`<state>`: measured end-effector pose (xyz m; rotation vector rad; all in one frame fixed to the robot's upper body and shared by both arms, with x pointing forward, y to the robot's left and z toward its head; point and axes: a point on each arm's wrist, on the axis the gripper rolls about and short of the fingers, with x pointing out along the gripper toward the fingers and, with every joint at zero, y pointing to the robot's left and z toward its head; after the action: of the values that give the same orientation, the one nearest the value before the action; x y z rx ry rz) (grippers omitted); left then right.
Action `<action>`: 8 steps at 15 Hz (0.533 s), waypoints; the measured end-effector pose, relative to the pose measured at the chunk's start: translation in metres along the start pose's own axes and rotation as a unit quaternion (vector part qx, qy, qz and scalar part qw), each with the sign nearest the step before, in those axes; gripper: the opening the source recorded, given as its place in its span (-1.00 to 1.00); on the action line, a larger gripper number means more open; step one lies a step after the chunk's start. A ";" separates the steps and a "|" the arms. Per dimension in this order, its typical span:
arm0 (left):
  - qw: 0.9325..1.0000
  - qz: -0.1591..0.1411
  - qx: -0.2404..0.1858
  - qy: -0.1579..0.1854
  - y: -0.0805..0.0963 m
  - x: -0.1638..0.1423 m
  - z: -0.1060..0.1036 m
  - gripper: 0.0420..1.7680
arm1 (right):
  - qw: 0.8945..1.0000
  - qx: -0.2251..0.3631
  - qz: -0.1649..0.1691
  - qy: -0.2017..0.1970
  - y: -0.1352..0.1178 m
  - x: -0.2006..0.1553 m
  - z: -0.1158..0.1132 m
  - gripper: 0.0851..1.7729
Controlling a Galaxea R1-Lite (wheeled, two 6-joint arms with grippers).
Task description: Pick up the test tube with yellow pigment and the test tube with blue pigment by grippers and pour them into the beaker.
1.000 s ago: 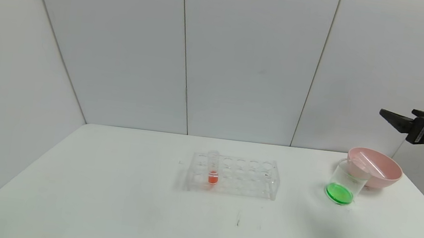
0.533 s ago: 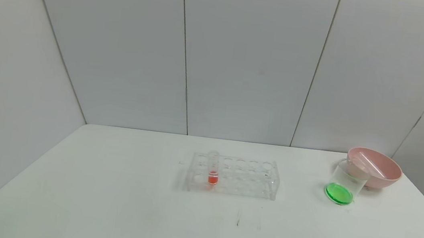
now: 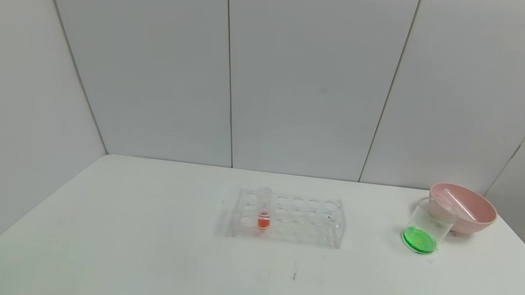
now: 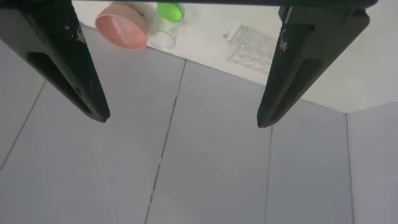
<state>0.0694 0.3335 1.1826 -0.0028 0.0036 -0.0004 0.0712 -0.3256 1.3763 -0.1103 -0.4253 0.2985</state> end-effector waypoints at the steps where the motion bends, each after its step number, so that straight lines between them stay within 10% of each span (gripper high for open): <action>1: 1.000 0.000 0.000 0.000 0.000 0.000 0.000 1.00 | 0.999 -0.014 -0.025 -0.018 0.004 -0.013 0.001 0.91; 3: 1.000 0.000 0.000 0.000 0.000 0.000 0.000 1.00 | 0.997 -0.018 -0.074 -0.034 0.006 -0.031 -0.002 0.91; 8: 1.000 0.000 0.000 0.000 0.000 0.000 0.000 1.00 | 0.998 -0.025 -0.054 -0.034 0.018 -0.072 -0.024 0.91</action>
<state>0.0694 0.3335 1.1826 -0.0028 0.0036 -0.0008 0.0137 -0.3320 1.3236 -0.1257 -0.5045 0.1852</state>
